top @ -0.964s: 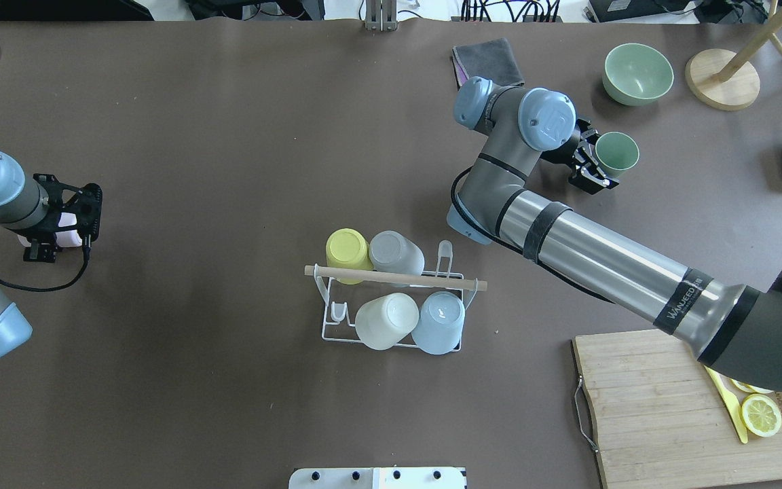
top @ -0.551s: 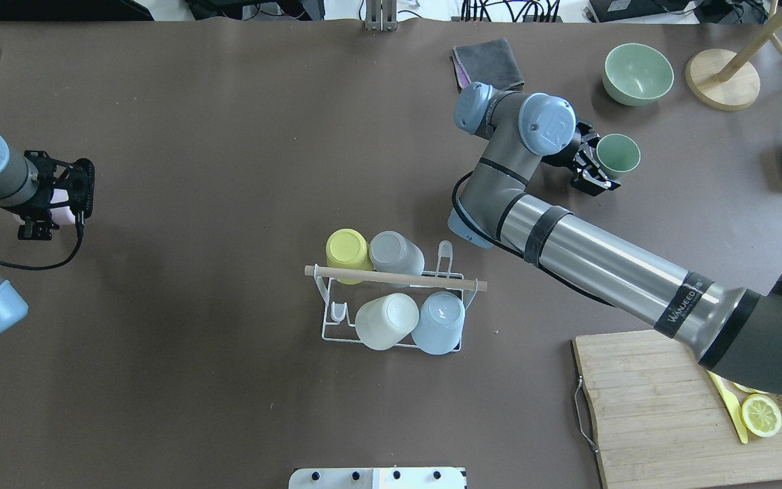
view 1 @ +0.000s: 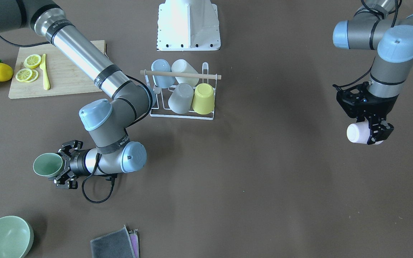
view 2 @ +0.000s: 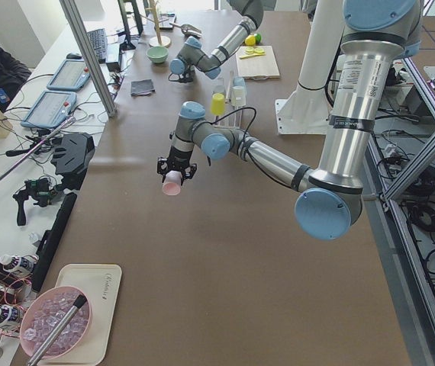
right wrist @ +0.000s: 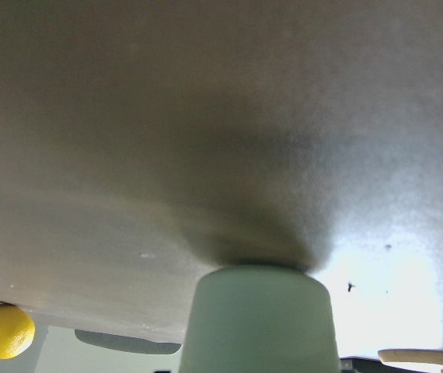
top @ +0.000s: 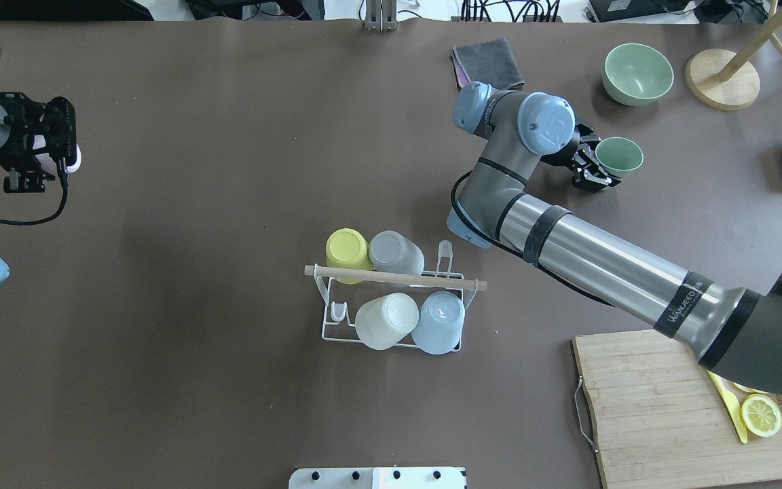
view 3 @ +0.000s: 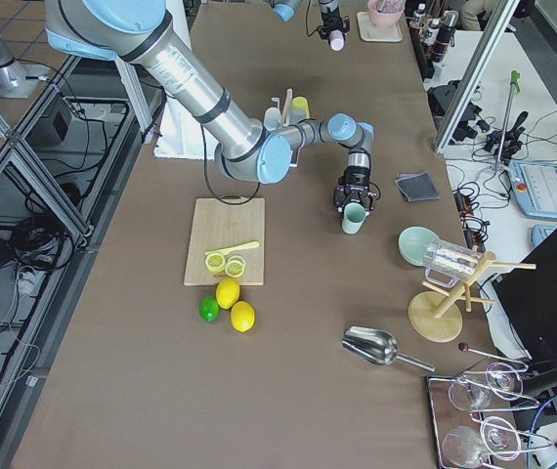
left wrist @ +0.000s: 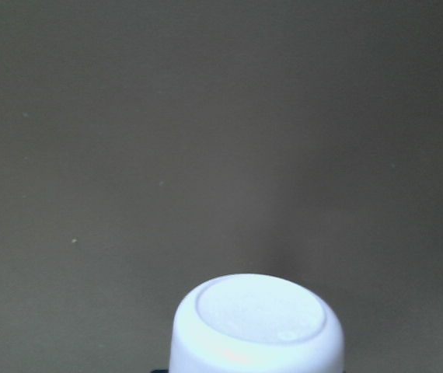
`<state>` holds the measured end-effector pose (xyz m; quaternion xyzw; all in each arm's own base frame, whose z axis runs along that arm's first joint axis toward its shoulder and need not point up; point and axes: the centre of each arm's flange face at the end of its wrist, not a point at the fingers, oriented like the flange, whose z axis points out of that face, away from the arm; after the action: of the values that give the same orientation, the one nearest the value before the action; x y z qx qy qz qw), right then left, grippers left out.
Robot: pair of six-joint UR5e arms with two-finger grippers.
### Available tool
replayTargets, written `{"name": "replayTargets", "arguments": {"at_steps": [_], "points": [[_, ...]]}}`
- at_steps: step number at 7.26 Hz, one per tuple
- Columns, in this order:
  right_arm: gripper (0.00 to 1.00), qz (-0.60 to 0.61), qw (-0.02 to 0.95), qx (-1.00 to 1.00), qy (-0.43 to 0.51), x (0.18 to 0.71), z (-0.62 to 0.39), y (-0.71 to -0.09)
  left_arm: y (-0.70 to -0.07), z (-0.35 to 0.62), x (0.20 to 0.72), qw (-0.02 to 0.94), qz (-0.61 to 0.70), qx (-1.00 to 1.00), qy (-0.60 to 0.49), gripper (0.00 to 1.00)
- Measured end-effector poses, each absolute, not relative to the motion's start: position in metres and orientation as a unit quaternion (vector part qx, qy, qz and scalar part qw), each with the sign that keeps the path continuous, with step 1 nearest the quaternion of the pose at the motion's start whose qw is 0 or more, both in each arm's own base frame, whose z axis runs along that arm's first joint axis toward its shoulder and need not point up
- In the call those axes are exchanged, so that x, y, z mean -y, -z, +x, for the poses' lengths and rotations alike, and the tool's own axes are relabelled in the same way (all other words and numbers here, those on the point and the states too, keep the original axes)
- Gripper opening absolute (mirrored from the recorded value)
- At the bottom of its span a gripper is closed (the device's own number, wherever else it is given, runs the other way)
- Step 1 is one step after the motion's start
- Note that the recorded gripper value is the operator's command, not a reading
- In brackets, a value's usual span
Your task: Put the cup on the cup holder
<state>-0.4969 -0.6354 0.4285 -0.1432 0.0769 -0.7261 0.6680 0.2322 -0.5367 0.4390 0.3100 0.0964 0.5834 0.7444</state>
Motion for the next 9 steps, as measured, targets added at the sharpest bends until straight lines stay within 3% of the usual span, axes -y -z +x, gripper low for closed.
{"name": "replayTargets", "arguments": {"at_steps": [2,6,9], "points": [[0.66,-0.132,0.676,-0.073,0.721,0.640,-0.477,-0.405,-0.423,0.226,0.544,0.748,0.325,-0.074,-0.574,0.19],[0.66,-0.041,0.738,0.017,0.674,0.642,-0.366,-0.363,-0.387,0.220,0.547,0.761,0.394,-0.126,-0.500,0.19],[0.66,0.037,0.779,0.152,0.607,0.650,-0.315,-0.329,-0.359,0.229,0.534,0.715,0.499,-0.219,-0.438,0.19]]}}
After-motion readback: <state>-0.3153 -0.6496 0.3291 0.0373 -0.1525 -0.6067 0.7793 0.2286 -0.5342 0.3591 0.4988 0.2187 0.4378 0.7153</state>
